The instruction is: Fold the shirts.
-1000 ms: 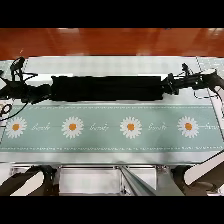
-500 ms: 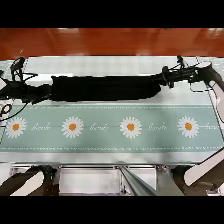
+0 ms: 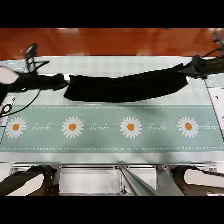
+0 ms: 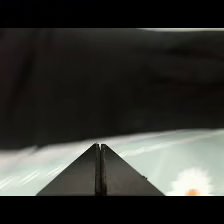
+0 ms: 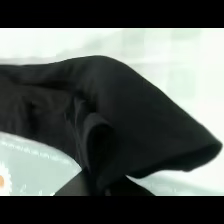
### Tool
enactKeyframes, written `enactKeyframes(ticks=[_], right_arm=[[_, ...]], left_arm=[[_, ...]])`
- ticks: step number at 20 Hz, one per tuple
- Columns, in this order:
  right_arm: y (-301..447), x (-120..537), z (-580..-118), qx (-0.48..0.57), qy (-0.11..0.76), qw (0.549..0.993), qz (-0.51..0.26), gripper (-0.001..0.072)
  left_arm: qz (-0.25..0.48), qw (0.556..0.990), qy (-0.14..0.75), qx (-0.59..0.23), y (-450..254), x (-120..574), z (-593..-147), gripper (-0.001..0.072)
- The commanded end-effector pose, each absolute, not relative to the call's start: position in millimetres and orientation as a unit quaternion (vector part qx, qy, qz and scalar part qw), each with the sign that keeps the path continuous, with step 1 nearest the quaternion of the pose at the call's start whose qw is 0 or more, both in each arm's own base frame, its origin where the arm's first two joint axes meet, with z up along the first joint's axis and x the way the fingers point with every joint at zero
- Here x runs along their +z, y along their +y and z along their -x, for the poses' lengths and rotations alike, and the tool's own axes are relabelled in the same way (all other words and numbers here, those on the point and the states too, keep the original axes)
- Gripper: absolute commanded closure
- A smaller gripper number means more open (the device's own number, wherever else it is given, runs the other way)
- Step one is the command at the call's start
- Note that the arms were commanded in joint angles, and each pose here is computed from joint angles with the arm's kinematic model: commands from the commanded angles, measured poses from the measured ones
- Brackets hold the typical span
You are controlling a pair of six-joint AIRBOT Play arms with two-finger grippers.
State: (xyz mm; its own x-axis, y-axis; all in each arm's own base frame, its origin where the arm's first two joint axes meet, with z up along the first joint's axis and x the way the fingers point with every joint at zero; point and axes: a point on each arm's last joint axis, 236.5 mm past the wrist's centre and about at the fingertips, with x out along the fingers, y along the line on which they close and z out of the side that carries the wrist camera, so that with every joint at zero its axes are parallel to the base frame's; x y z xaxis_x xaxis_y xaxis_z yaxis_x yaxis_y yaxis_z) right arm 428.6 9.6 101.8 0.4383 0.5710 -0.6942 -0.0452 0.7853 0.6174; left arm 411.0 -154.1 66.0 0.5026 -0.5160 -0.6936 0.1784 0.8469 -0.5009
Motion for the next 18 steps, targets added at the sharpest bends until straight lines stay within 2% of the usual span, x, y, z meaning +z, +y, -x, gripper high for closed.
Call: enactKeyframes(ticks=[1,5,10,12,14,16,18], right_arm=[[14,142,-379,0.191,0.47,0.829,-0.235,0.0684],[35,176,-335,0.197,0.452,0.842,-0.222,0.0683],[52,212,-308,0.199,0.404,0.866,-0.217,0.0683],[55,216,-306,0.203,0.398,0.867,-0.219,0.0683],[54,216,-306,0.202,0.399,0.867,-0.218,0.0683],[54,216,-306,0.202,0.399,0.867,-0.219,0.0683],[51,212,-309,0.196,0.402,0.867,-0.221,0.0683]], left_arm=[[0.158,0.833,0.438,-0.298,-264,80,-428,0.0678],[0.082,0.78,0.511,-0.352,-389,31,-412,0.0678],[0.021,0.699,0.573,-0.427,-503,-22,-334,0.0678],[0.037,0.677,0.581,-0.449,-538,-31,-303,0.0678],[0.054,0.653,0.594,-0.467,-559,-37,-276,0.0677],[0.039,0.644,0.596,-0.479,-560,-40,-265,0.0677],[0.045,0.65,0.596,-0.469,-538,-28,-293,0.0677]])
